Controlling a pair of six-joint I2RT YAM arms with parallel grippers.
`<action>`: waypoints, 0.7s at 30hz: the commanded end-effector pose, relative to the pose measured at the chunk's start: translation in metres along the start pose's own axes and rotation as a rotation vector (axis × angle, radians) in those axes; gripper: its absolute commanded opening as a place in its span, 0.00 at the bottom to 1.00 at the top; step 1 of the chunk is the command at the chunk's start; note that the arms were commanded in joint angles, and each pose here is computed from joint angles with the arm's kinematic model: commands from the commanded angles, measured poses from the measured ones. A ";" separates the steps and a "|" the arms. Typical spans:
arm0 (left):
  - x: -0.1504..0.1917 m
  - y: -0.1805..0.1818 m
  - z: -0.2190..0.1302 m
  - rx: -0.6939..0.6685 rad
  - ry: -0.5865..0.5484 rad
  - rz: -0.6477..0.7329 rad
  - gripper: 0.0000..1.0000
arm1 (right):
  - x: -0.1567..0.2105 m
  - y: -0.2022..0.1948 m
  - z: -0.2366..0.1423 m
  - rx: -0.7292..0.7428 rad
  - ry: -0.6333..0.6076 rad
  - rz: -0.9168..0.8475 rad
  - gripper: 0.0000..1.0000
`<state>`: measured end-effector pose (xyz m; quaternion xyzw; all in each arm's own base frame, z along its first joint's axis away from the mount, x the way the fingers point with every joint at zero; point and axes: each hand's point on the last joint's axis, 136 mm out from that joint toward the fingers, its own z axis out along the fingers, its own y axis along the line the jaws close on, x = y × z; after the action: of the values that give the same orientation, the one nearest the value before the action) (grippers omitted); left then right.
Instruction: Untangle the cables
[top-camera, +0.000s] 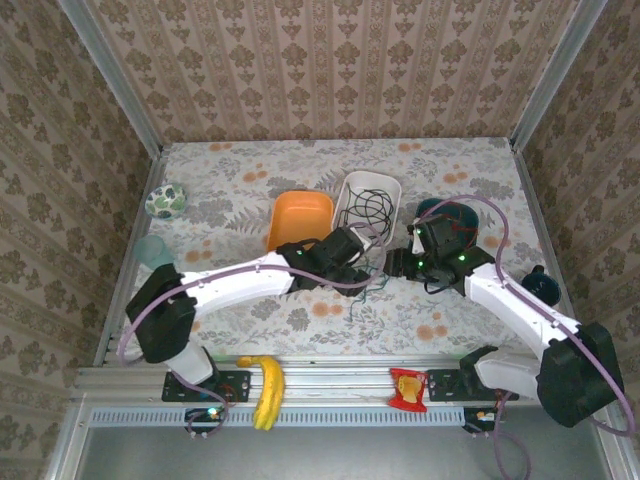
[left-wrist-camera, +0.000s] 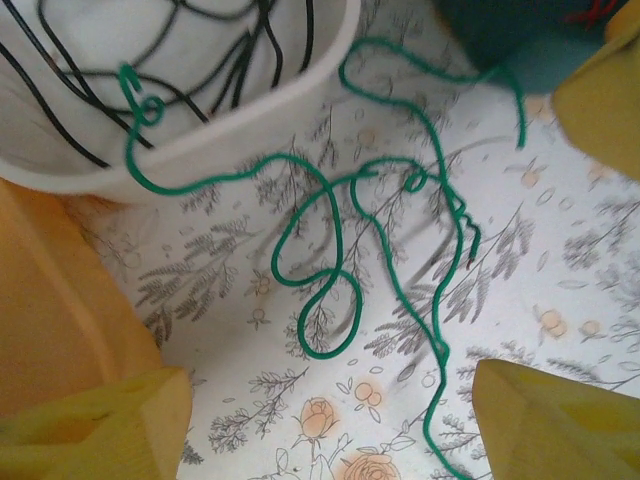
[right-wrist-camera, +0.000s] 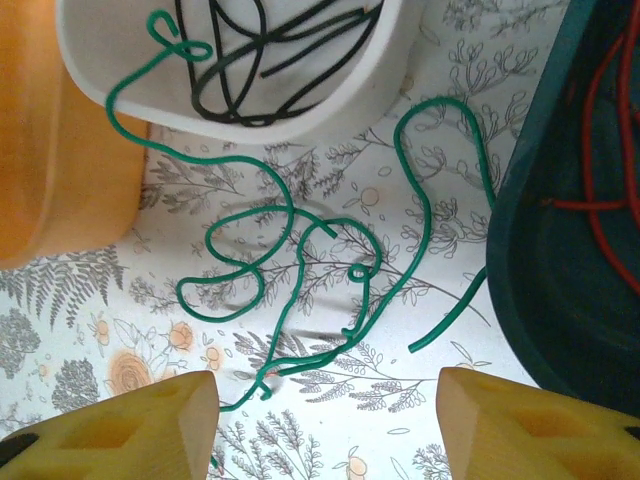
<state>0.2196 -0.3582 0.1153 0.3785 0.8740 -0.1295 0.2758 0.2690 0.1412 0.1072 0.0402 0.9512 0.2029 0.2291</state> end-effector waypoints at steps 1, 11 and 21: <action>0.011 -0.004 0.014 -0.034 0.083 0.047 0.72 | 0.009 -0.007 0.002 0.030 0.026 0.019 0.58; 0.021 0.005 0.052 -0.134 0.171 0.076 0.55 | -0.012 -0.006 -0.013 0.006 -0.047 0.045 0.57; 0.022 0.009 0.067 -0.141 0.179 0.051 0.19 | -0.011 -0.009 -0.022 0.003 -0.071 0.041 0.57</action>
<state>0.2321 -0.3637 0.0430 0.3926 0.8936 -0.0270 0.2159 0.2737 0.1266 0.1243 0.0627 0.9407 0.2065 0.2616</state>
